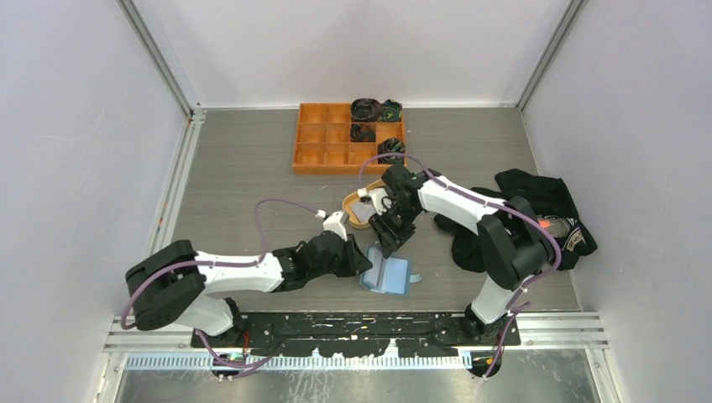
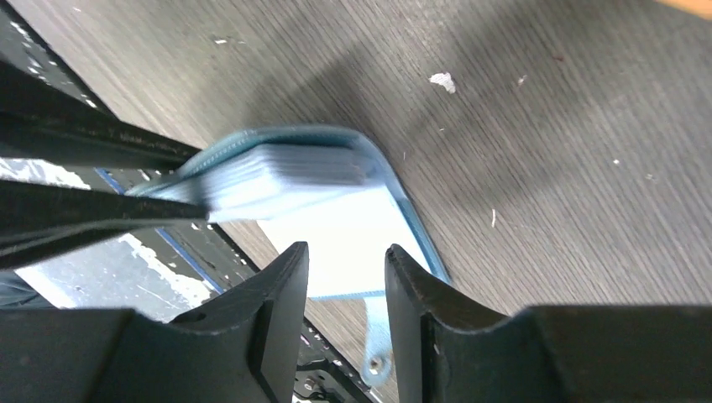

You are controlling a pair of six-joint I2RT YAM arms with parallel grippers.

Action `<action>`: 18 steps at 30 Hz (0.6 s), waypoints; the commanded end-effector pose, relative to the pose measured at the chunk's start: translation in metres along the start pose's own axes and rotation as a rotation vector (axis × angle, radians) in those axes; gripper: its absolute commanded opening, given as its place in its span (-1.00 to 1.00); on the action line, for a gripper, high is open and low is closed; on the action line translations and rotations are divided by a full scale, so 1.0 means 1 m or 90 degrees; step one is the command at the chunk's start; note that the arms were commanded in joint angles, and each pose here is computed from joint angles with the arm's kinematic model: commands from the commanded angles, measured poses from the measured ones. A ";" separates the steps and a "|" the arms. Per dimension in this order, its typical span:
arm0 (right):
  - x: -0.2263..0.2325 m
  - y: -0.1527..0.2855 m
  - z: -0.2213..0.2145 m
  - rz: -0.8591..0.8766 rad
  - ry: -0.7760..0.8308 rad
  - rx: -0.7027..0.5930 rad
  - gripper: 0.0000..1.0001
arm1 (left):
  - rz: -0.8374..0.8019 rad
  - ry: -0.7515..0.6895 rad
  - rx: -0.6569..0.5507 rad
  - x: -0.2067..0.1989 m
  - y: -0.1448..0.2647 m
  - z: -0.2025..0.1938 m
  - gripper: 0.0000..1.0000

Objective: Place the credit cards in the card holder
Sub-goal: Close the card holder at the center of the board.

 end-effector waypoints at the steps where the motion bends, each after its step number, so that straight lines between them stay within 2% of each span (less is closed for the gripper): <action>1: 0.010 0.035 0.016 0.033 0.033 -0.098 -0.10 | 0.054 -0.072 -0.016 -0.003 0.021 0.014 -1.00; 10: 0.012 0.069 0.011 0.066 0.032 -0.193 -0.06 | 0.243 -0.187 -0.005 0.005 0.065 0.031 -1.00; 18: 0.003 0.083 0.008 0.066 0.006 -0.231 -0.06 | 0.370 -0.269 0.044 -0.006 0.052 0.029 -0.99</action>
Point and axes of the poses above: each gripper's point midway between its finger pads, its own y axis back along the fingers, its own x axis along the line the jaws close on, z = x × y, the point moved 8 cm from there along y, back along the fingers, and after that the axes turned 1 degree about y, right-handed, at the moved point
